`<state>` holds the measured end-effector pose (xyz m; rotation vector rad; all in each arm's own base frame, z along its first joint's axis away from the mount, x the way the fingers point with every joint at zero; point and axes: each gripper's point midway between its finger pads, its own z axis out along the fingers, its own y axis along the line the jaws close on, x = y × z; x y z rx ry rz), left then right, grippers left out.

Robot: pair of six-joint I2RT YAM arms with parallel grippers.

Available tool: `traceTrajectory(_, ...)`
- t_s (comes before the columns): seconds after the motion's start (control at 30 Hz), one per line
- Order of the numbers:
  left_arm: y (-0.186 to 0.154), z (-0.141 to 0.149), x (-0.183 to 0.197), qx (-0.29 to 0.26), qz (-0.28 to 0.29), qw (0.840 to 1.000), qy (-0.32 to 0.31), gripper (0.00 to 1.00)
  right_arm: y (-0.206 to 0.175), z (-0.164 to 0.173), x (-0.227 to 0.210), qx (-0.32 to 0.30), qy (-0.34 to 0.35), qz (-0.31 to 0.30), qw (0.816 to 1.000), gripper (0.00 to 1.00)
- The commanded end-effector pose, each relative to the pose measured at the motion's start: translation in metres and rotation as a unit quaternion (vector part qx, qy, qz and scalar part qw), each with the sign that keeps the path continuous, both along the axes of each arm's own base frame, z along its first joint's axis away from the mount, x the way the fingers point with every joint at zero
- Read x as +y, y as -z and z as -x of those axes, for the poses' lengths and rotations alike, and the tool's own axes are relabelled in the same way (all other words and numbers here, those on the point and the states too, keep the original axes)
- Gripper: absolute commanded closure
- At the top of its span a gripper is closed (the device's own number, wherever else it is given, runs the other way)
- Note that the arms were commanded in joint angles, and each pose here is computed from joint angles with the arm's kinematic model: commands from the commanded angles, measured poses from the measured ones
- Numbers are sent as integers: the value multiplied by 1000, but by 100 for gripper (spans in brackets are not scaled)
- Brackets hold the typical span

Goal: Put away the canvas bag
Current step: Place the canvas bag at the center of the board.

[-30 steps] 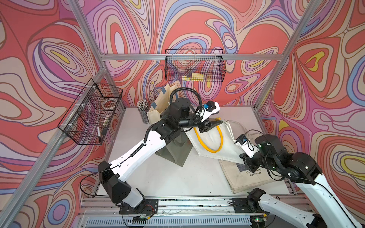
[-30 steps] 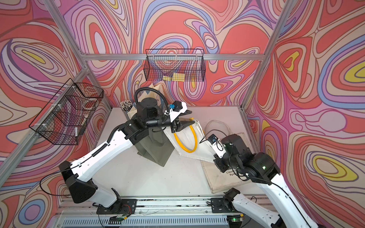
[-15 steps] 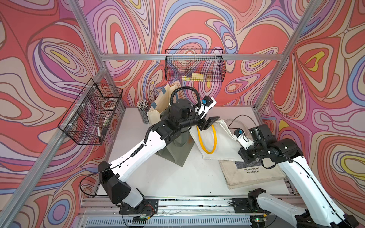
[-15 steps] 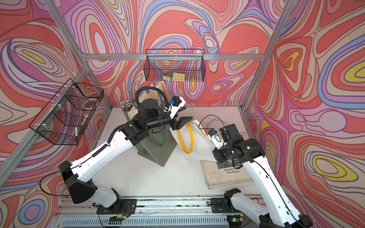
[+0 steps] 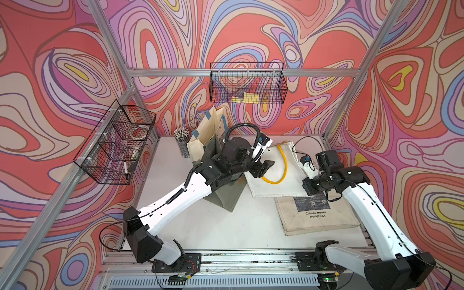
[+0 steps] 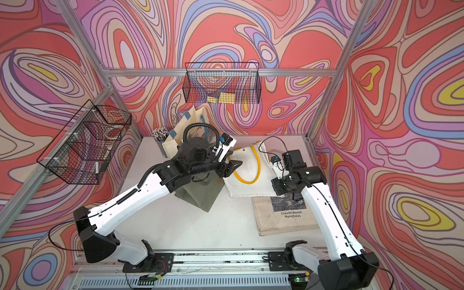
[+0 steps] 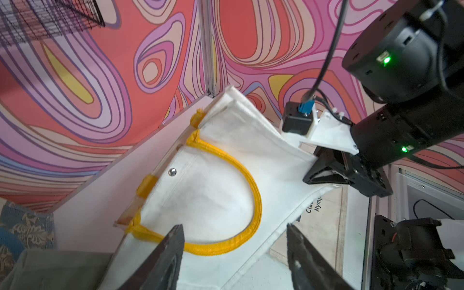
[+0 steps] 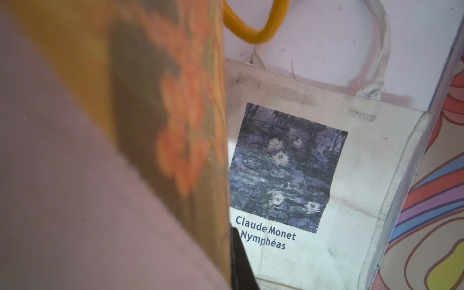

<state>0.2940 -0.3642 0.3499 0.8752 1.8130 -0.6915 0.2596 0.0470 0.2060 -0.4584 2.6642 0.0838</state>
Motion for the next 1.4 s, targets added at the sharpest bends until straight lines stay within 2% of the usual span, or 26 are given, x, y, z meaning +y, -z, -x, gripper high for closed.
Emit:
traceTrajectory(0.0,8,7,12,40,8,999,-36,33,2,-14,-16,-9,43,10,999,100)
traceTrajectory(0.27,25,4,18,76,8,993,-87,32,13,-24,-51,-15,114,36,993,100)
traceTrajectory(0.43,47,1,23,122,23,984,-128,31,19,-26,-63,-24,135,39,990,100)
traceTrajectory(0.57,72,-1,19,170,32,974,-148,31,21,-31,-67,-31,141,46,988,100)
traceTrajectory(0.83,126,-19,7,240,-26,950,-200,27,11,-37,-70,-63,138,53,987,100)
traceTrajectory(0.97,152,-35,6,292,-33,928,-228,25,11,-37,-69,-68,136,53,987,100)
traceTrajectory(1.23,183,-61,4,322,-3,910,-261,20,13,-40,-70,-69,135,53,987,100)
traceTrajectory(1.37,197,-72,-7,312,30,914,-256,17,15,-41,-69,-66,134,50,987,100)
